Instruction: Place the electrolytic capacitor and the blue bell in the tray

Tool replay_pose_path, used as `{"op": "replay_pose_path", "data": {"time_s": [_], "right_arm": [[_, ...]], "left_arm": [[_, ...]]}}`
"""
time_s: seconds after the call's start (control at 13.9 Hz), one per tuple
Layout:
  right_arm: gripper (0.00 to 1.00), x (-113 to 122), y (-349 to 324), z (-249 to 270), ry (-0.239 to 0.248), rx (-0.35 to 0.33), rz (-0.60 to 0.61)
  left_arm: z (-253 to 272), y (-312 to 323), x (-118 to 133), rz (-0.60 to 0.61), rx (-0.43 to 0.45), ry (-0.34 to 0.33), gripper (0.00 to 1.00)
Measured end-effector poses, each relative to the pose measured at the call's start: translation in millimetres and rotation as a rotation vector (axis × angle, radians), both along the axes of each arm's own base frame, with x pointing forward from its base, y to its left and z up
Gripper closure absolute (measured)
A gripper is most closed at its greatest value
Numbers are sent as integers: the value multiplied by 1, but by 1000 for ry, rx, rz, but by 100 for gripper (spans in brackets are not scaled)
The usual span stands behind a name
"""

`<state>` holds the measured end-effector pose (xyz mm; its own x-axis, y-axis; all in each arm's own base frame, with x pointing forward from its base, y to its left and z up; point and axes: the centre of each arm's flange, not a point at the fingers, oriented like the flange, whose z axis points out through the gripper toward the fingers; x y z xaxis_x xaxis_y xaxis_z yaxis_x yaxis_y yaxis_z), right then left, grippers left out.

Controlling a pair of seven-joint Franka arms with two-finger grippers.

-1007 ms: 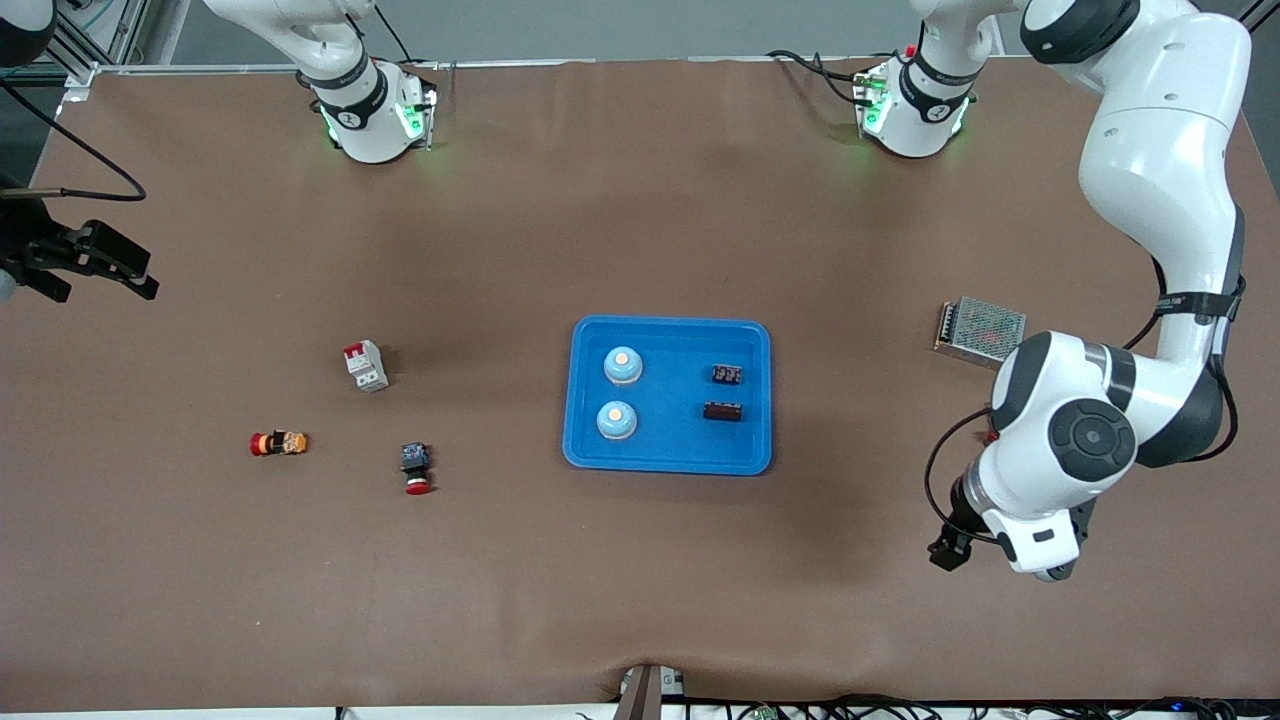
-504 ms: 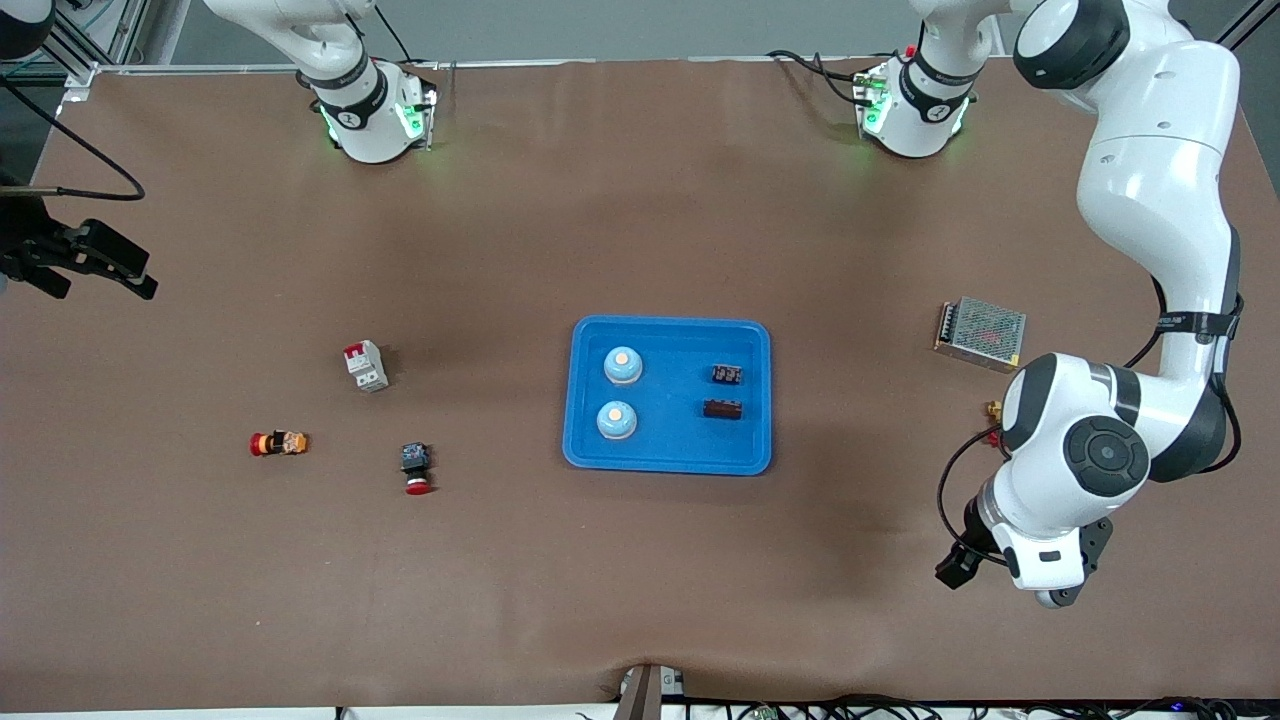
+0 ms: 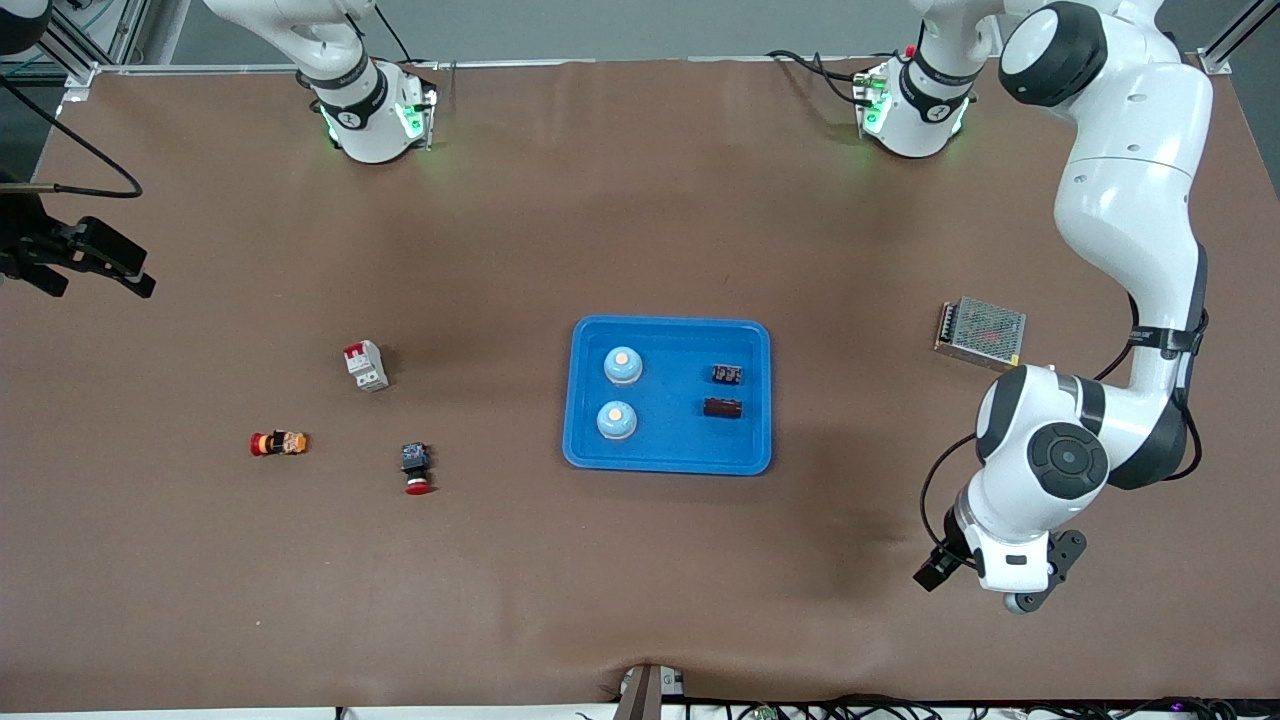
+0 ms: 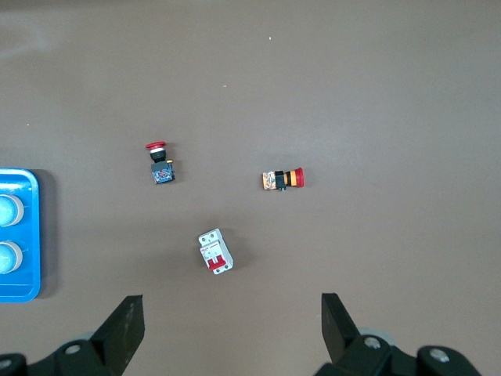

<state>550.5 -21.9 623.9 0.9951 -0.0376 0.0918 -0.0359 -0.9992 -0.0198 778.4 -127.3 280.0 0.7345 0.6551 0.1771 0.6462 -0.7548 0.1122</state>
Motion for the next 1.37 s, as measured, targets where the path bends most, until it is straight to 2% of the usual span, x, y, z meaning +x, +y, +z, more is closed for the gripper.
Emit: {"op": "replay_pose_path", "data": {"time_s": [0.14, 0.43, 0.58, 0.79, 0.94, 1.22, 1.37], "right_arm": [[0, 0, 0, 0, 0, 0, 0], [0, 0, 1, 0, 0, 0, 2], [0, 0, 3, 0, 0, 0, 5], [0, 0, 4, 0, 1, 0, 7], [0, -1, 4, 0, 9, 0, 7], [0, -1, 4, 0, 12, 0, 7], [0, -1, 4, 1, 11, 0, 6]], "left_arm": [[5, -2, 1, -38, -27, 9, 0], [11, -6, -1, -84, 15, 67, 0], [31, -1, -5, -124, 19, 100, 0], [83, 21, -13, -211, 26, 146, 0], [131, 28, -21, -302, 36, 143, 0], [244, 33, -60, -514, 53, 137, 0], [284, 42, -80, -592, 34, 133, 0]]}}
